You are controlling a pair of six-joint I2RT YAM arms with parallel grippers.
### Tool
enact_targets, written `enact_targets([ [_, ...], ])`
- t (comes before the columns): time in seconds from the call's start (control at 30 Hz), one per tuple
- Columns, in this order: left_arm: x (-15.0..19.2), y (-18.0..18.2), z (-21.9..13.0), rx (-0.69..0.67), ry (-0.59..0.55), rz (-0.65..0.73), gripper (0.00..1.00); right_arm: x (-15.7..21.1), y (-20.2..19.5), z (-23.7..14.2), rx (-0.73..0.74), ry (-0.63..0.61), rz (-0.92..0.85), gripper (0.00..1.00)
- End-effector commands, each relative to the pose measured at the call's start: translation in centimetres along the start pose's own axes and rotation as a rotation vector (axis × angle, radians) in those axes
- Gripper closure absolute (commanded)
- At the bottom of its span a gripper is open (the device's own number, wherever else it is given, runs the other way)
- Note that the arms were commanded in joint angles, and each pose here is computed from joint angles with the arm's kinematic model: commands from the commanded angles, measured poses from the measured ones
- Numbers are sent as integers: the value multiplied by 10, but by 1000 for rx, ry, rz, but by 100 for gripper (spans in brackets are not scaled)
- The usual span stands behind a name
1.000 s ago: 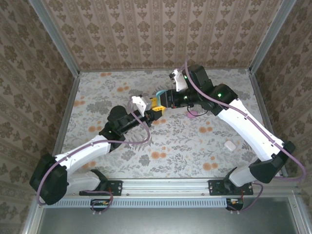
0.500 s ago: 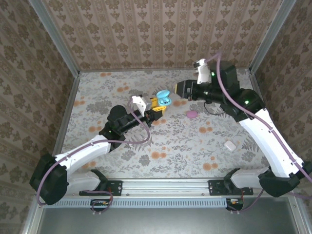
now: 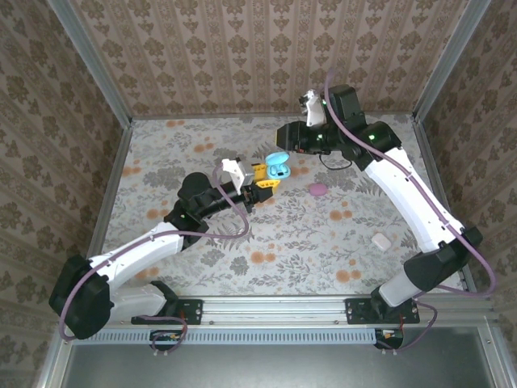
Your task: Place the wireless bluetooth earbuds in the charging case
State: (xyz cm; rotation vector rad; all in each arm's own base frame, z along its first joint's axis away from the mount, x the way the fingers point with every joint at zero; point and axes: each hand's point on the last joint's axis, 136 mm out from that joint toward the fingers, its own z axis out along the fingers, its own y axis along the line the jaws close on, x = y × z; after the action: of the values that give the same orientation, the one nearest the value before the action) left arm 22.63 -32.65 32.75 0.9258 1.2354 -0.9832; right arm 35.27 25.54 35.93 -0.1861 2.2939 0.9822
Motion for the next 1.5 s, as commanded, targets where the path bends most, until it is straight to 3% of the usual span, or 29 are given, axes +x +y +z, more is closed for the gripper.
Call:
enact_targets([
  [0.0,-16,0,2,-4,-29,27,69,6,20,-9,-92,50,-21,58],
  [0.27,-18,5,5,-25,-41,2,69,42,13,-17,-121,117,-11,57],
  [0.4,-21,8,6,-36,-57,-3,69,50,7,-20,-135,107,40,51],
  [0.6,-26,6,7,-23,-76,-13,69,33,12,-32,-319,-14,216,41],
  [0.77,-30,7,8,-21,-98,-23,69,34,20,-24,-426,32,313,40],
  [1.17,-36,14,9,-54,-144,-47,69,47,24,-14,-547,127,440,46],
  [1.37,-35,14,10,-55,-141,-45,69,47,28,-15,-582,140,441,60],
  [1.47,-34,15,10,-56,-136,-43,69,46,29,-15,-592,138,447,55],
])
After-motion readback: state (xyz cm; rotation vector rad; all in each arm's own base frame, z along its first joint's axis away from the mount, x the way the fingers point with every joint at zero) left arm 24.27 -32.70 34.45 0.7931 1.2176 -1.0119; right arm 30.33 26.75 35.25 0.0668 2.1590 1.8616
